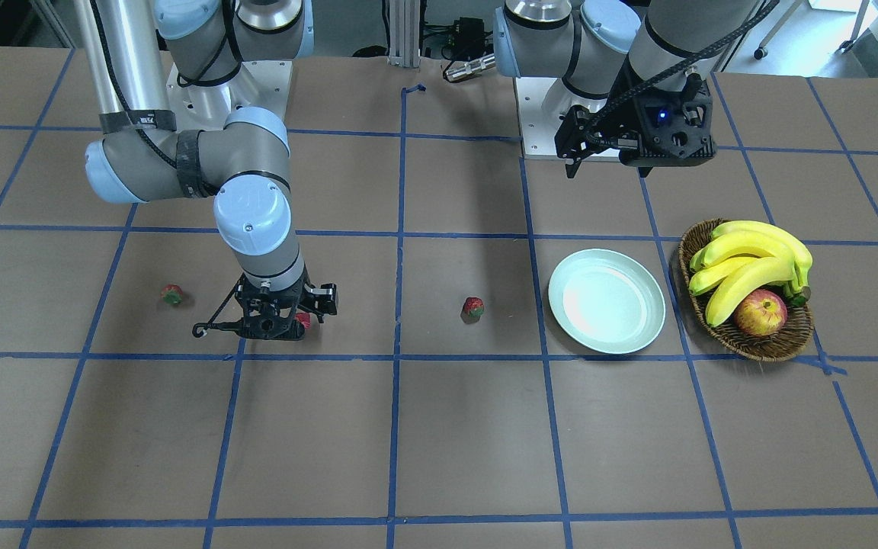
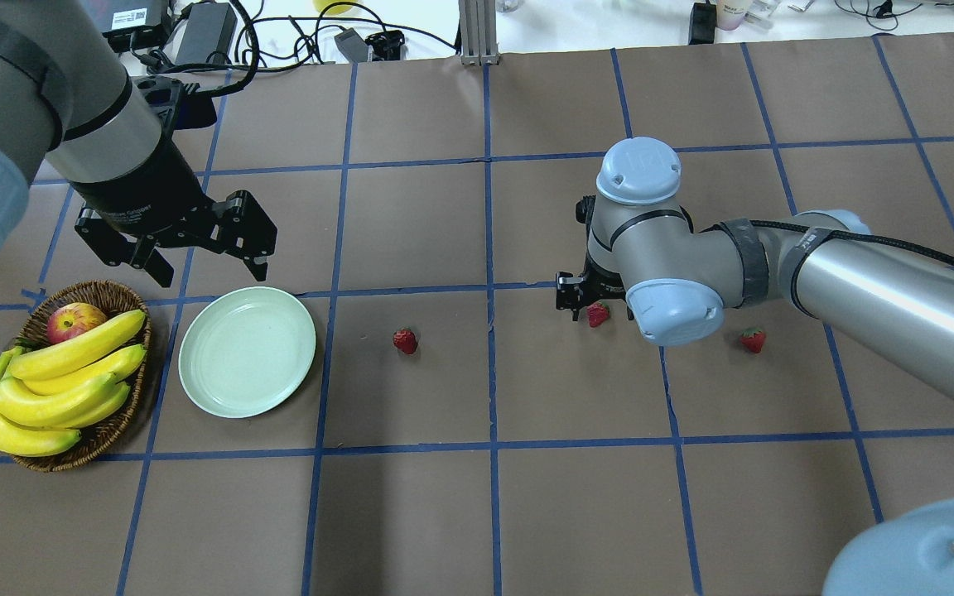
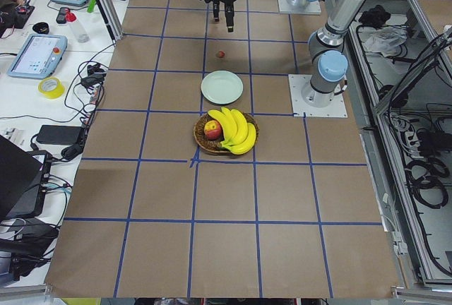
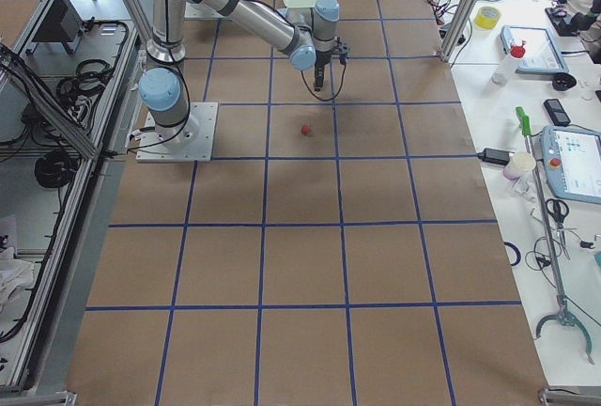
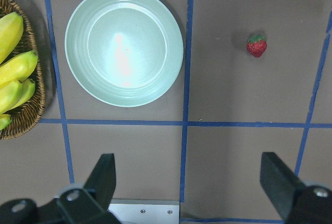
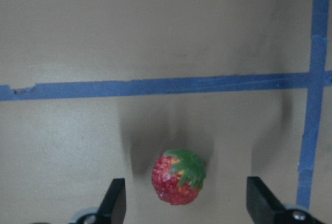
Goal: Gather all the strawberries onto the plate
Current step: 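Move the right gripper back and grasp the other strawberry of the pair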
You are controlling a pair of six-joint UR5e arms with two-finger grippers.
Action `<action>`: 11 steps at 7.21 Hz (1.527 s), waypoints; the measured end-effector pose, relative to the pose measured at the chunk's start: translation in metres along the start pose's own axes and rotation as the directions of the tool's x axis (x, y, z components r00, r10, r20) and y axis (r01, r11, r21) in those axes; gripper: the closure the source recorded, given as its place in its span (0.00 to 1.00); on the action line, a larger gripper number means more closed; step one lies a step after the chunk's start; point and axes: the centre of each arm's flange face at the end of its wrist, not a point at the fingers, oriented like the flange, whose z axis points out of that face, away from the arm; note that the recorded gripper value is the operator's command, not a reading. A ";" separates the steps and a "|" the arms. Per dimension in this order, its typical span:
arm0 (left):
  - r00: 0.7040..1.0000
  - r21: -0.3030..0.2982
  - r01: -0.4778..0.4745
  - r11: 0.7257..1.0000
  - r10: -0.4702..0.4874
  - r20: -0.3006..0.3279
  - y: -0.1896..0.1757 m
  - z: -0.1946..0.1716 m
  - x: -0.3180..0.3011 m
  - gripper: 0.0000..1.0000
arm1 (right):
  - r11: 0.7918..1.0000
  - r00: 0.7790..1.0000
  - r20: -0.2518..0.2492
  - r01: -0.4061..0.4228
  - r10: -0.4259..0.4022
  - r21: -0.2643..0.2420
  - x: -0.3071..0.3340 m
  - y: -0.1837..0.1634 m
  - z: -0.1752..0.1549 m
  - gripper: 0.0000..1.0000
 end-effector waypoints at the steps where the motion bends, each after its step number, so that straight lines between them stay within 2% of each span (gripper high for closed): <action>1: 1.000 -0.007 -0.004 1.000 0.004 0.001 0.001 0.004 0.000 0.00 | 1.000 1.000 0.004 -0.009 0.009 -0.012 0.000 0.000 0.006 0.64; 2: 1.000 -0.010 -0.005 1.000 0.005 0.003 0.001 0.005 0.000 0.00 | 1.000 1.000 0.006 -0.019 0.019 -0.019 -0.001 0.000 0.010 0.82; 4: 1.000 -0.011 -0.006 1.000 0.006 0.003 0.002 0.006 0.000 0.00 | 0.999 0.999 0.014 -0.038 0.038 -0.014 -0.002 -0.003 0.007 0.97; 6: 1.000 -0.011 -0.006 1.000 0.006 0.004 0.002 0.006 0.000 0.00 | 0.996 0.994 0.076 -0.085 0.084 0.000 -0.009 -0.012 -0.010 0.97; 7: 1.000 -0.010 -0.004 1.000 0.004 0.004 0.001 0.006 -0.001 0.00 | 0.994 0.987 0.117 -0.109 0.109 -0.008 -0.017 -0.012 -0.015 0.97; 8: 1.000 -0.008 -0.003 1.000 0.003 0.004 0.001 0.005 -0.001 0.00 | 0.993 0.977 0.178 -0.114 0.118 -0.029 -0.032 -0.007 -0.019 0.97; 10: 1.000 -0.004 -0.002 1.000 0.002 0.004 0.001 0.005 -0.002 0.00 | 0.996 0.951 0.299 -0.057 0.075 -0.069 -0.090 0.020 -0.021 0.97; 11: 1.000 -0.005 -0.003 1.000 0.004 0.004 0.000 0.005 -0.002 0.00 | 0.996 0.942 0.328 -0.042 0.066 -0.079 -0.117 0.034 -0.018 0.96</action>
